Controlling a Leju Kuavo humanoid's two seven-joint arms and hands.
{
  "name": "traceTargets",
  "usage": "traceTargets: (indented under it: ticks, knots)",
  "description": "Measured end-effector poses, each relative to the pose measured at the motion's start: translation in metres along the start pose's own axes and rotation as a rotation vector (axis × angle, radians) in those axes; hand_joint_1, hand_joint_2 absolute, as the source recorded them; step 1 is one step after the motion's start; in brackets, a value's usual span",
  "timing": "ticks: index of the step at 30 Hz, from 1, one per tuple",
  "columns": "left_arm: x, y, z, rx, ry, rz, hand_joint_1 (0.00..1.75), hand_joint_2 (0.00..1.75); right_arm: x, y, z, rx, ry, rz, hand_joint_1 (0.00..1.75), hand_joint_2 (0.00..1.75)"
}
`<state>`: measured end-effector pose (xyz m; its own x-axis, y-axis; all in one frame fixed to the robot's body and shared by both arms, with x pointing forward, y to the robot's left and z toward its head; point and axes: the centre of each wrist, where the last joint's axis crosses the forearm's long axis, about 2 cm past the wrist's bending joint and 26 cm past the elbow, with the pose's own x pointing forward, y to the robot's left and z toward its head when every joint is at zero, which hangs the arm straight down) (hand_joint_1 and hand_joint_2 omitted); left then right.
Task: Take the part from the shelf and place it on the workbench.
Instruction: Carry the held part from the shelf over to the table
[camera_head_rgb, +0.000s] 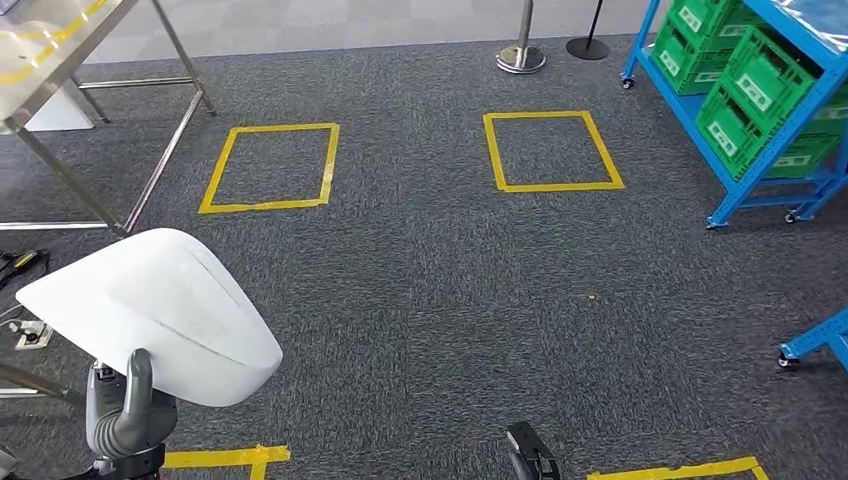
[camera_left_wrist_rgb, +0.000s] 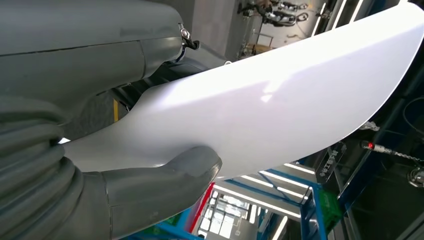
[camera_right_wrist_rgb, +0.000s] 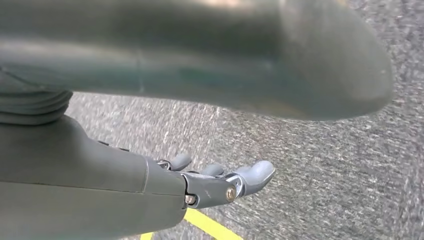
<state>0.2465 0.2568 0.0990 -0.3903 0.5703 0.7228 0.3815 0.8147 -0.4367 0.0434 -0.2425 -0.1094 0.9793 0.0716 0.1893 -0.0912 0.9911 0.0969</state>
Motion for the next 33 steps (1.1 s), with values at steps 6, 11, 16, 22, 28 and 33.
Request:
traceTargets:
  ticks: [6,11,16,22,28,33]
  knots:
    - [-0.002,0.006,0.004,0.017,0.011,-0.001,1.75,1.75,-0.002,0.0,0.0,0.005,-0.006,-0.009,0.0,0.0]
    - [-0.001,0.007,0.005,0.016,0.018,-0.012,1.75,1.75,0.001,0.001,0.0,0.007,-0.02,-0.011,0.0,0.0]
    - [0.0,0.006,0.005,0.01,0.002,-0.026,1.75,1.75,0.0,0.003,0.0,0.006,-0.02,-0.01,0.0,0.0]
    - [0.003,0.004,0.008,-0.003,-0.016,-0.046,1.75,1.75,-0.002,0.004,0.0,0.006,-0.032,-0.014,0.0,0.0]
    - [0.015,0.005,0.012,0.008,-0.061,-0.084,1.75,1.75,0.0,0.008,0.0,0.014,-0.043,-0.015,0.0,0.0]
    - [0.025,0.008,0.015,0.02,-0.083,-0.118,1.75,1.75,-0.003,0.011,0.0,0.017,-0.037,-0.015,0.0,0.0]
